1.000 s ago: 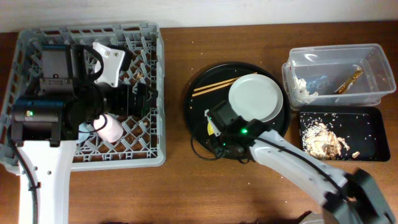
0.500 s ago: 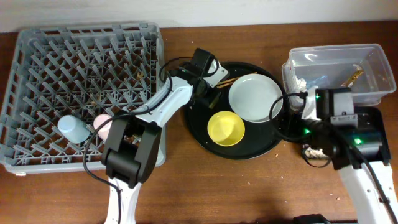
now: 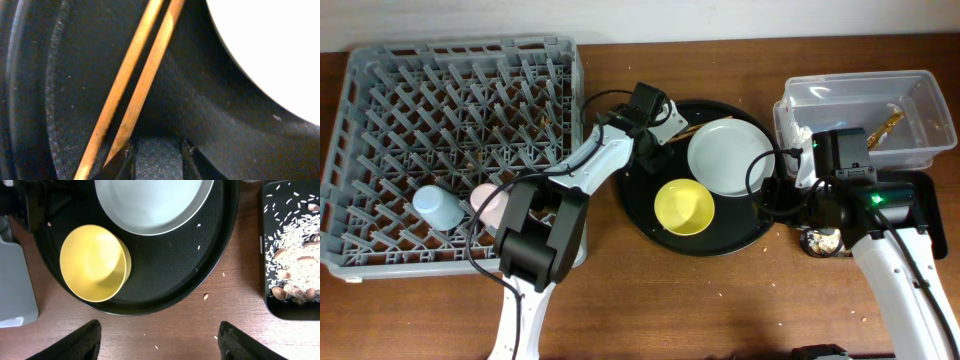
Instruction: Sort waste into correct bins and load items into the dishwasher rack
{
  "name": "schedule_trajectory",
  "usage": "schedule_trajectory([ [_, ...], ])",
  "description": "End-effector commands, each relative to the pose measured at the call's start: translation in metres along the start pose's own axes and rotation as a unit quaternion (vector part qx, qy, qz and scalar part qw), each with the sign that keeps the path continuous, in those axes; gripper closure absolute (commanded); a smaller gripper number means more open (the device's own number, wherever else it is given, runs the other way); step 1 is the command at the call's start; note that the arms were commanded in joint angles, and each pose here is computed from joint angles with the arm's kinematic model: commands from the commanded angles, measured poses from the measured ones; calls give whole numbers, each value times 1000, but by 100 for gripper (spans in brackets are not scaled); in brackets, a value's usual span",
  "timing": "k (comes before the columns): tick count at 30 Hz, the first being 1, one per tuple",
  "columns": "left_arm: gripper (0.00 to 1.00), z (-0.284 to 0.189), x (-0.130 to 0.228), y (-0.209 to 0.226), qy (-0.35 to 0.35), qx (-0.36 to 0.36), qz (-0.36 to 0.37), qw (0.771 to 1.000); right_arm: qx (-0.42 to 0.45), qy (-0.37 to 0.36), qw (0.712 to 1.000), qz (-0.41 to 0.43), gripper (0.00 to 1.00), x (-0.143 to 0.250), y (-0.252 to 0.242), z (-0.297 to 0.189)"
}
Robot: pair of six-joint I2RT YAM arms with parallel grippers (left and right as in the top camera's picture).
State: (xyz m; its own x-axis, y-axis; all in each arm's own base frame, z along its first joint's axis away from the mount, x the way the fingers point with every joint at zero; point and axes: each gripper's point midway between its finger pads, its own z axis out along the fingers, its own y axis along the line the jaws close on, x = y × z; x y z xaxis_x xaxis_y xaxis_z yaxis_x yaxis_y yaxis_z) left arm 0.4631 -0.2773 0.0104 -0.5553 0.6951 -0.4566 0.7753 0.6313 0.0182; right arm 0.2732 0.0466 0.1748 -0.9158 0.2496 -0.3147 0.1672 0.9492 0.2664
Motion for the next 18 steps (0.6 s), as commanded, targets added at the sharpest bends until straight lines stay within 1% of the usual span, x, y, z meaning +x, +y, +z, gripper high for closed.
schedule_trajectory([
  [1, 70, -25, -16, 6, -16, -10, 7, 1000, -2, -2, 1000, 3, 24, -2, 0, 0],
  [6, 70, -34, -23, 9, -21, -27, 11, 999, -5, -12, 1000, 1, 24, -6, 1, 0],
  [8, 70, -42, -25, 18, -19, -54, 11, 998, -6, -13, 1000, 1, 24, -7, 1, 0],
  [9, 70, -43, -24, 22, -20, -56, 8, 998, -6, -13, 1000, 1, 24, -7, 1, 0],
  [10, 70, -50, -24, 13, -19, -38, 3, 999, -6, -13, 1000, 1, 24, -7, 1, 0],
  [11, 71, -58, -29, 6, -23, -36, 9, 999, -6, -13, 1000, 1, 24, -7, 1, 0],
  [12, 70, -63, -37, 7, -31, -55, 17, 998, -7, -16, 1000, 1, 24, -9, 2, 0],
  [13, 70, -64, -39, 12, -32, -72, 18, 997, -7, -18, 1000, 0, 24, -10, 2, 0],
  [15, 69, -56, -36, 25, -34, -83, 10, 996, -7, -18, 1000, 0, 24, -10, 2, 0],
  [18, 69, -32, -22, 19, -16, -56, 6, 998, -7, -18, 1000, 0, 24, -10, 2, 0],
])
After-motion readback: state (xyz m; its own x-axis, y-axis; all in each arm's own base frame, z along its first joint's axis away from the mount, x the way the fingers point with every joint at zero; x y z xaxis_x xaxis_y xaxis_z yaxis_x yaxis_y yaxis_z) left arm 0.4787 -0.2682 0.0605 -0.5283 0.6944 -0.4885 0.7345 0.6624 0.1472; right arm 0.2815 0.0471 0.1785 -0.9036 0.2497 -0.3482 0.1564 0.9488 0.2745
